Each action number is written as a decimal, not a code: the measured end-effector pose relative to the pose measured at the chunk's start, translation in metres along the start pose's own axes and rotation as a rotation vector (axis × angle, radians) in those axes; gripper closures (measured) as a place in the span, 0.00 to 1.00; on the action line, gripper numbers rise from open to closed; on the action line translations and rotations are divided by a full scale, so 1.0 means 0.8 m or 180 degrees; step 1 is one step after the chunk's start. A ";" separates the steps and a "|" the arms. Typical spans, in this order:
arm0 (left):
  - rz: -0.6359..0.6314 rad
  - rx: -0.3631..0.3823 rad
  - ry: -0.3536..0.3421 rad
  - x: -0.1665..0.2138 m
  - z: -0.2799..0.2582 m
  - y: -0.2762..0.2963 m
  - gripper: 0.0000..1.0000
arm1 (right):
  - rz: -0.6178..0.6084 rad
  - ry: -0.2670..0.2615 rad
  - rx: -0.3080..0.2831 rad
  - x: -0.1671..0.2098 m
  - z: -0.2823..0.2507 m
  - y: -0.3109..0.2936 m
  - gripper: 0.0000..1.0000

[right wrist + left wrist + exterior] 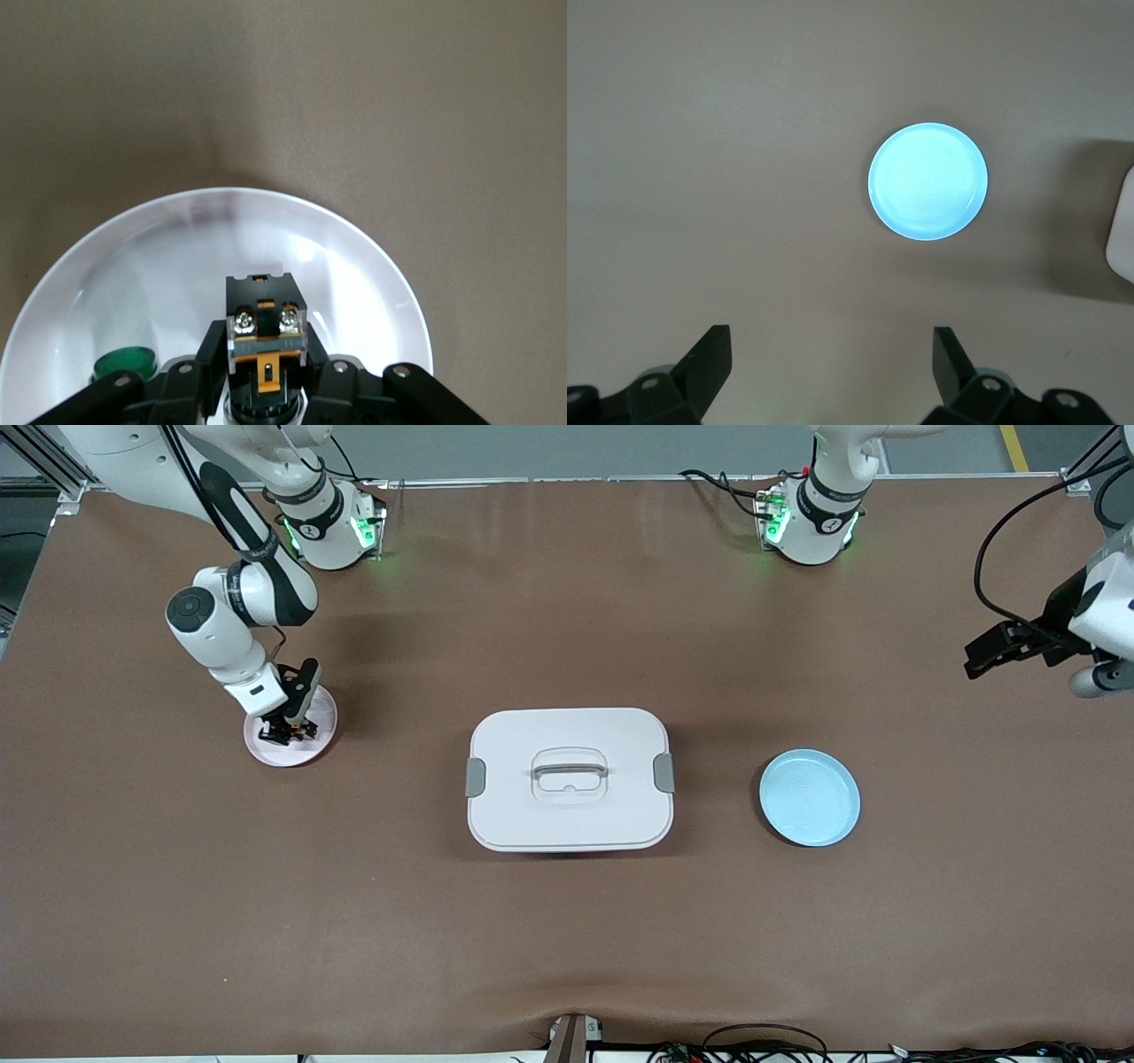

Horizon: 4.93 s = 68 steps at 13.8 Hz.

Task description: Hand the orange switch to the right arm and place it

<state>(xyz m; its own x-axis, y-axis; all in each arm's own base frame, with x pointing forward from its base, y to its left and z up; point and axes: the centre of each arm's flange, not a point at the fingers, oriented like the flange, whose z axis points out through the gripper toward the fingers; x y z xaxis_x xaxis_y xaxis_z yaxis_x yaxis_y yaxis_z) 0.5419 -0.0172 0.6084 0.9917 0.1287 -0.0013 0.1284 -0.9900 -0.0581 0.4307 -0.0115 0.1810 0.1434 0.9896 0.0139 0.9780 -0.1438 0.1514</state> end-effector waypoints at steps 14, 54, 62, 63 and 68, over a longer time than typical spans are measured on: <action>0.0195 -0.0042 0.0002 -0.026 -0.054 0.003 0.00 | 0.0102 -0.0076 0.0180 -0.017 -0.010 0.019 0.00; 0.0301 -0.0060 0.0057 -0.026 -0.065 0.017 0.00 | 0.3833 -0.0759 0.0391 0.010 -0.488 0.256 0.00; 0.0300 -0.0060 0.0057 -0.025 -0.065 0.016 0.00 | 0.4232 -0.0566 0.0125 0.039 -0.540 0.263 0.00; 0.0300 -0.0060 0.0057 -0.025 -0.065 0.016 0.00 | 0.4233 -0.0559 0.0119 0.039 -0.541 0.264 0.00; 0.0300 -0.0060 0.0057 -0.025 -0.065 0.016 0.00 | 0.4262 -0.0572 0.0126 0.038 -0.540 0.264 0.00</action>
<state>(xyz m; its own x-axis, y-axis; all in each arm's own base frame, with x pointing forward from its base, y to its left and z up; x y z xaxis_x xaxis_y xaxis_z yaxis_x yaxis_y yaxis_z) 0.5238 -0.0358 0.6596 0.9994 0.0339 0.0118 0.0344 -0.9986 -0.0399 0.5757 -0.0079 0.6406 0.9971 0.0762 -0.0019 0.0760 -0.9926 0.0951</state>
